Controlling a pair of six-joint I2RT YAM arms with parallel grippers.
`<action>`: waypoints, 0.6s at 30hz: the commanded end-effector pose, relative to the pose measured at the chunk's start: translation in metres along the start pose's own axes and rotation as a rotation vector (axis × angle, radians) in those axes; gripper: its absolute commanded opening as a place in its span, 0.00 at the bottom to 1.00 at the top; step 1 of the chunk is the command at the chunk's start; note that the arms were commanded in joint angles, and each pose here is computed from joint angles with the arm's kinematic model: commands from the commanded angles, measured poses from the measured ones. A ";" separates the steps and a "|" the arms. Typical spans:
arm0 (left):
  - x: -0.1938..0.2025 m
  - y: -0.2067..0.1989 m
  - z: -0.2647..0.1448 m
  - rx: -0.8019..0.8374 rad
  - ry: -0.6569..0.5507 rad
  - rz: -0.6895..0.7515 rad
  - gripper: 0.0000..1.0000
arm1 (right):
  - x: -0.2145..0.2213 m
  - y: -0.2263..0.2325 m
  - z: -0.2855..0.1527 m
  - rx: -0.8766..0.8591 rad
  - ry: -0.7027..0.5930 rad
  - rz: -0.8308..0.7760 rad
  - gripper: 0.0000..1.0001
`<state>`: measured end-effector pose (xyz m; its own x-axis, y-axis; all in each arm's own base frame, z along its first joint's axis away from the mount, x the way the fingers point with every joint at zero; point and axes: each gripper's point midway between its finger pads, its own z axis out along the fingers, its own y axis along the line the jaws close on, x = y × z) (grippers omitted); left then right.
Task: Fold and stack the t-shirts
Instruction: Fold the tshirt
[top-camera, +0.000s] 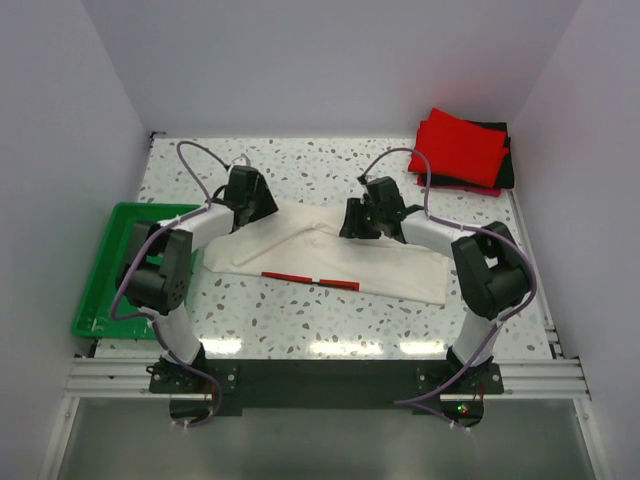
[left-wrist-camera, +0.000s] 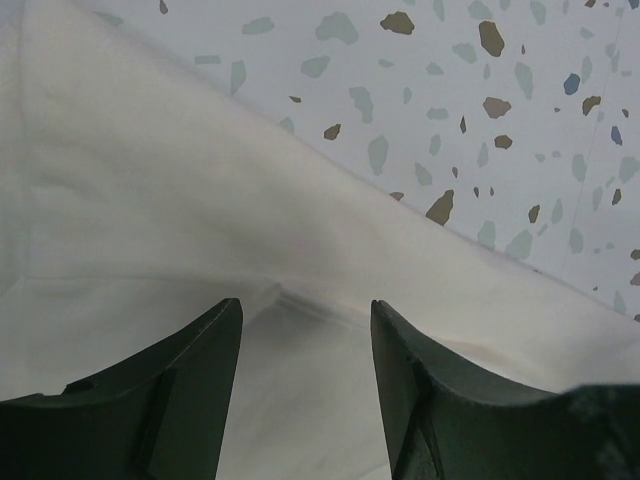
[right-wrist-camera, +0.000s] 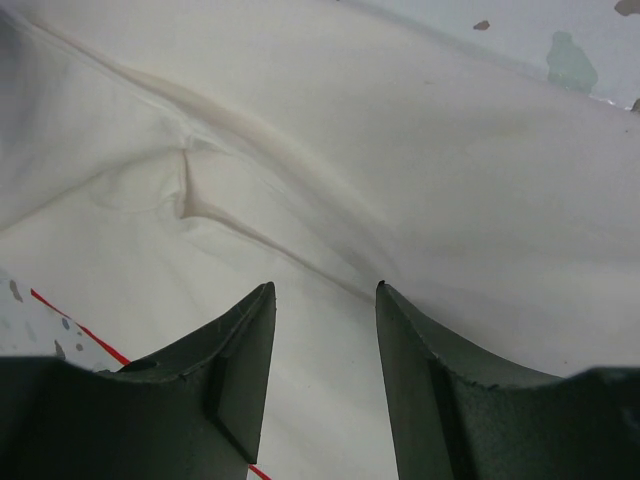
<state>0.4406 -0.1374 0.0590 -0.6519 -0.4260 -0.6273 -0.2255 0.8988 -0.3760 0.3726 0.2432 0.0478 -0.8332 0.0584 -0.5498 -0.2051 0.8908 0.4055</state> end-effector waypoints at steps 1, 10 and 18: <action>-0.009 -0.009 0.003 0.022 0.003 0.036 0.59 | -0.021 0.021 -0.014 -0.071 -0.072 -0.030 0.48; 0.000 -0.001 0.015 -0.016 0.034 0.058 0.57 | -0.021 0.021 -0.014 -0.075 -0.073 -0.033 0.48; 0.004 -0.006 0.010 0.021 0.049 0.056 0.31 | -0.022 0.021 -0.017 -0.070 -0.081 -0.032 0.48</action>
<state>0.4379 -0.1400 0.0333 -0.7178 -0.3831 -0.5814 -0.2208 0.9172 -0.3317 0.3743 0.2460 0.0563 -0.8216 0.0631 -0.5665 -0.2205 0.8813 0.4179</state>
